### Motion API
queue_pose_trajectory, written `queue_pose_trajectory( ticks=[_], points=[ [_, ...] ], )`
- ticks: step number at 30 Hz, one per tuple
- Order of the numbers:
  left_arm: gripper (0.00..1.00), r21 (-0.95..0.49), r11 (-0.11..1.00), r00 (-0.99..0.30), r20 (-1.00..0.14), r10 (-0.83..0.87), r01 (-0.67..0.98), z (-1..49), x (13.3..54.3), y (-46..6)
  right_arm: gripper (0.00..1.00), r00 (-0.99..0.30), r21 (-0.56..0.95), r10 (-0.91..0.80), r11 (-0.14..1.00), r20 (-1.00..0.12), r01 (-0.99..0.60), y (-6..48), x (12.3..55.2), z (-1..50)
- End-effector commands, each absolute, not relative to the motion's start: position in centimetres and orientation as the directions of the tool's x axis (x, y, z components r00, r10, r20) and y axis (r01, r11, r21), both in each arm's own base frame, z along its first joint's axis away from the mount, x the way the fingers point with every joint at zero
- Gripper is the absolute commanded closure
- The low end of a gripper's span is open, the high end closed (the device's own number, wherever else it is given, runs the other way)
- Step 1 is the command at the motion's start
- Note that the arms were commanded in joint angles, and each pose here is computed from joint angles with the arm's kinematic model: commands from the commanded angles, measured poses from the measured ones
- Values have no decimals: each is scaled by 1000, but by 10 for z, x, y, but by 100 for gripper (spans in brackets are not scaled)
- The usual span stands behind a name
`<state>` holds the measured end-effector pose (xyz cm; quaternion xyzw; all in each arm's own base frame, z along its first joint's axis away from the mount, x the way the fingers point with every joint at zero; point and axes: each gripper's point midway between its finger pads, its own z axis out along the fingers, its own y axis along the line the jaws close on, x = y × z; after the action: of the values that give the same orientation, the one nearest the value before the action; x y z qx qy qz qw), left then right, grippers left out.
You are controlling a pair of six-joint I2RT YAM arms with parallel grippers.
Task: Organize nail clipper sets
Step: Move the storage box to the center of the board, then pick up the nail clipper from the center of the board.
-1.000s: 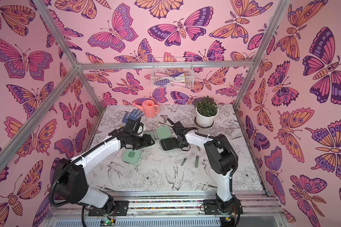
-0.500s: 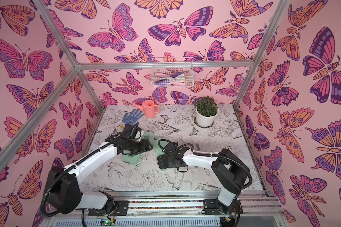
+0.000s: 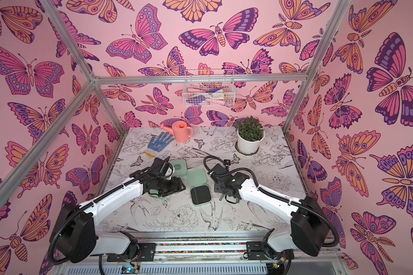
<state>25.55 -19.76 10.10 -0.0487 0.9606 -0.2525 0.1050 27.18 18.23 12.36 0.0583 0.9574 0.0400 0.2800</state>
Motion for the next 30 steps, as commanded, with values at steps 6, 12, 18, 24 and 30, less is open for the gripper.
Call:
queue_pose_trajectory(
  ticks=[6, 12, 18, 24, 30],
  points=[
    [32, -504, 862, -970, -182, -160, -48, 99, 254, -198, 51, -872, 17, 217, 972, -439, 234, 109, 271, 78],
    [32, -505, 862, -972, -175, -159, -50, 96, 252, -198, 50, -906, 39, 238, 970, -350, 240, 108, 280, 51],
    [32, -503, 863, -972, -169, -162, -56, 94, 252, -197, 52, -937, 61, 227, 974, -266, 218, 118, 277, 32],
    [32, -504, 862, -973, -166, -160, -56, 94, 253, -199, 57, -945, 32, 219, 975, -243, 218, 114, 271, 22],
    [32, -505, 861, -973, -163, -161, -58, 94, 253, -199, 67, -951, 30, 224, 974, -211, 223, 116, 269, 7]
  ],
)
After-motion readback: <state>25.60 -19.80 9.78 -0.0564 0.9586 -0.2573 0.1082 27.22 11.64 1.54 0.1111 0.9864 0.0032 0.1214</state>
